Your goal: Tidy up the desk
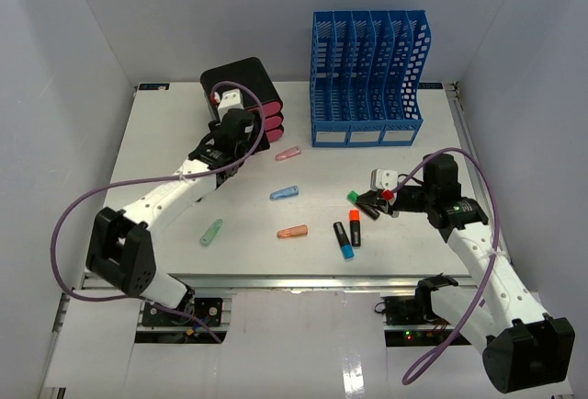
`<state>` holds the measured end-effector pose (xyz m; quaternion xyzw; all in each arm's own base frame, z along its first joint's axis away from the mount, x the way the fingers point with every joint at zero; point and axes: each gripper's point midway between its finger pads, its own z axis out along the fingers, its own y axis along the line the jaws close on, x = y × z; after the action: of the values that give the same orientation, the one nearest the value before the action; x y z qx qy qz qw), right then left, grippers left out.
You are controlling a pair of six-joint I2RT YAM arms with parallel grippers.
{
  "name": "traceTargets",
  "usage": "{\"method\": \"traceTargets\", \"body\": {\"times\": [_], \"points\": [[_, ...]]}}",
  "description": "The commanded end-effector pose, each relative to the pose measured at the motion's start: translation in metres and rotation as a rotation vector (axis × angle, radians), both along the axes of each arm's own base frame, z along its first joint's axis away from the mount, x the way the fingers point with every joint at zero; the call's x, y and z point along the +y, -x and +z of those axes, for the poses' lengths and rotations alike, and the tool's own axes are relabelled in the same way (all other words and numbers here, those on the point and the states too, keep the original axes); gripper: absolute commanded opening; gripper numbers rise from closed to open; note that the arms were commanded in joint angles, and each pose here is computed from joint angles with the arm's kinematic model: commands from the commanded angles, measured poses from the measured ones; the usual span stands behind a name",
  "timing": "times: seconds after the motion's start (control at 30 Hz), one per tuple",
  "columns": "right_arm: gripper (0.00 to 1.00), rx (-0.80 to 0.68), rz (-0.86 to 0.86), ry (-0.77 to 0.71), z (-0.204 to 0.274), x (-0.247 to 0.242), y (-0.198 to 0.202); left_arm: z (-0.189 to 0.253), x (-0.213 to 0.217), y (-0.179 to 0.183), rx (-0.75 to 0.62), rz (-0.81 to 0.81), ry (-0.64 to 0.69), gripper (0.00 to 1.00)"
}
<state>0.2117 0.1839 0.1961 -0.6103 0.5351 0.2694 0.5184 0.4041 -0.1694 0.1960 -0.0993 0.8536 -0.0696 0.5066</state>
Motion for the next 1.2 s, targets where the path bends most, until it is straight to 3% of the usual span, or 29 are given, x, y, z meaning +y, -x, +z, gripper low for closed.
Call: {"method": "traceTargets", "body": {"times": [0.0,0.33,0.83,1.17], "points": [[0.14,-0.017,-0.020,-0.016,0.010,0.000,-0.007,-0.002,-0.006,-0.022,0.008,0.145,0.112,0.85],[0.14,-0.027,-0.022,-0.016,0.011,-0.001,-0.007,-0.020,-0.022,-0.063,0.012,0.170,0.060,0.77],[0.14,-0.023,-0.017,-0.016,0.010,0.000,-0.006,-0.055,-0.014,-0.082,-0.021,0.206,-0.043,0.73],[0.13,-0.023,-0.017,-0.013,0.009,-0.001,-0.007,-0.056,-0.008,-0.094,-0.084,0.224,-0.096,0.60]]}}
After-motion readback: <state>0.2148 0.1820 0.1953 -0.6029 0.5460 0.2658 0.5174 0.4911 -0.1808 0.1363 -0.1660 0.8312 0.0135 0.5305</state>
